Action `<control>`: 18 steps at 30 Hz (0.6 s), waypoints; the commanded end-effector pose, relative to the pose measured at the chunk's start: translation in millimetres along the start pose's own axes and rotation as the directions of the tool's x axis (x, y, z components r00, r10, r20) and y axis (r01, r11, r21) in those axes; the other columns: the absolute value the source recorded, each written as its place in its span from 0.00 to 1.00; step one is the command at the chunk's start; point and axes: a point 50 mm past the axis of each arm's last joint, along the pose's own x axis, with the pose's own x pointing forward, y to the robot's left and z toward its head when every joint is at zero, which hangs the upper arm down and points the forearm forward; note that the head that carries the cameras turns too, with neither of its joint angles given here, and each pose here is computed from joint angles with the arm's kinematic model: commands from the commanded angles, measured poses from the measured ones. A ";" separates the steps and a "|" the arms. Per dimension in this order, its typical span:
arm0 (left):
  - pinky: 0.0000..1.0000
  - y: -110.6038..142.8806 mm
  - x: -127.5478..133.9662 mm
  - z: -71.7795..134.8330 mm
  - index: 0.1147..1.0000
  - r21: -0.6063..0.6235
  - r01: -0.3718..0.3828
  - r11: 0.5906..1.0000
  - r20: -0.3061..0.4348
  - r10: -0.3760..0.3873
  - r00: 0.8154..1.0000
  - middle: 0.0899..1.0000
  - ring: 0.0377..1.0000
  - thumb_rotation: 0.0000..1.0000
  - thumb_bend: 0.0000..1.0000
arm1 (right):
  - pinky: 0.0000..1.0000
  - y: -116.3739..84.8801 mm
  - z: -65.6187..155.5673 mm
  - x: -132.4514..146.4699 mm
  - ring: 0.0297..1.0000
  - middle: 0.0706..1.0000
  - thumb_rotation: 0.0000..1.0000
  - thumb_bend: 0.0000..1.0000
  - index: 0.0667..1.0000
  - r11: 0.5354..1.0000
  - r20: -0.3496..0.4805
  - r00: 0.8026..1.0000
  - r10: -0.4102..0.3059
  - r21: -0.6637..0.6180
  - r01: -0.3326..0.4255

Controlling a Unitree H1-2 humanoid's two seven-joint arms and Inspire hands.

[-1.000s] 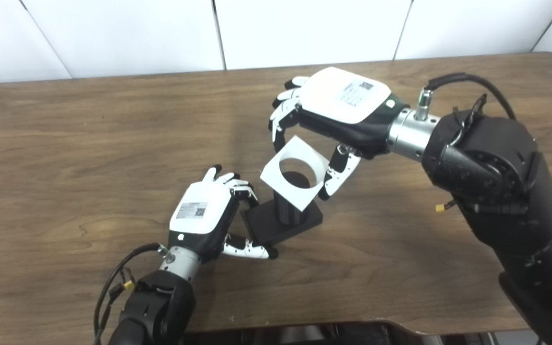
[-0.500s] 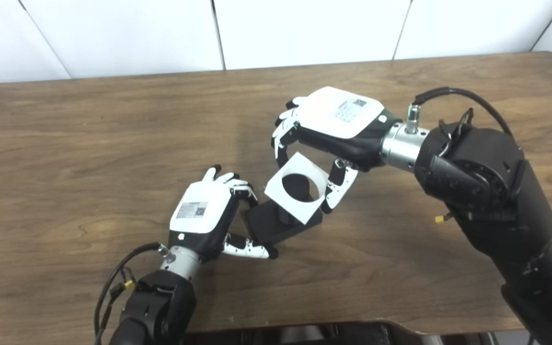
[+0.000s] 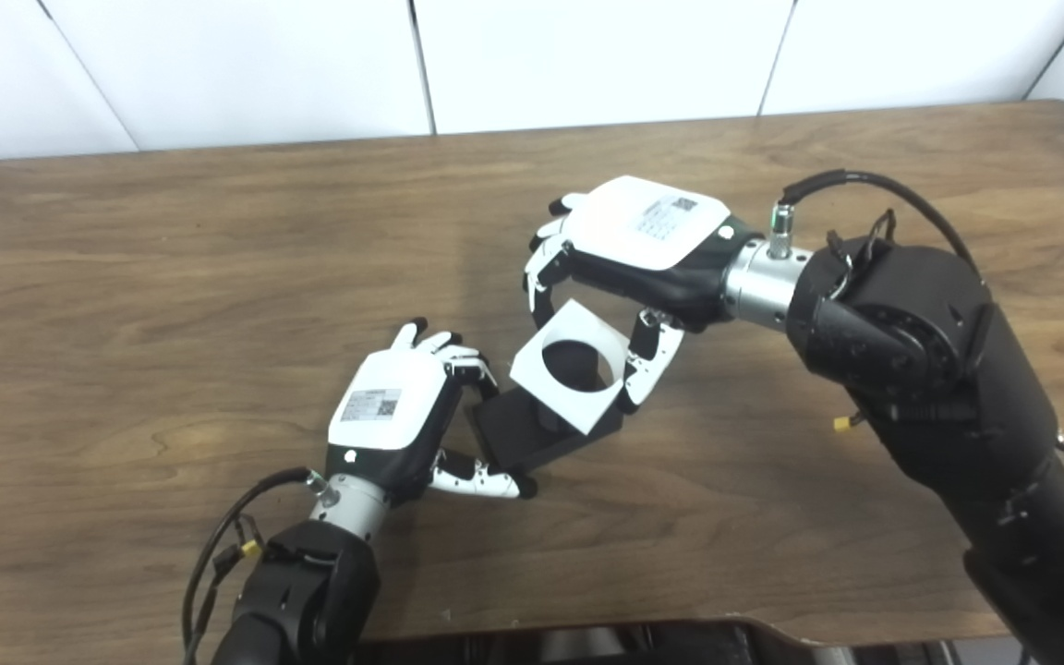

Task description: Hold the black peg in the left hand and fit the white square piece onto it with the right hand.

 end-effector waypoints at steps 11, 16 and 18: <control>1.00 -5.8 -0.5 -0.3 0.42 0.039 0.040 0.998 -0.001 -0.040 0.999 0.75 0.88 0.05 0.52 | 0.96 -19.0 1.8 6.7 0.87 0.75 0.13 0.52 0.45 0.995 0.017 0.996 -0.091 -0.049 0.092; 1.00 -5.3 -0.8 0.9 0.42 0.042 0.043 0.998 -0.001 -0.043 0.999 0.75 0.89 0.06 0.51 | 0.96 -20.4 1.4 9.8 0.87 0.75 0.13 0.52 0.45 0.994 0.016 0.995 -0.097 -0.056 0.097; 1.00 -5.2 -0.6 0.9 0.42 0.046 0.045 0.998 -0.001 -0.045 0.999 0.76 0.89 0.06 0.51 | 0.96 -20.3 0.9 11.5 0.87 0.75 0.13 0.52 0.45 0.994 0.014 0.995 -0.095 -0.061 0.095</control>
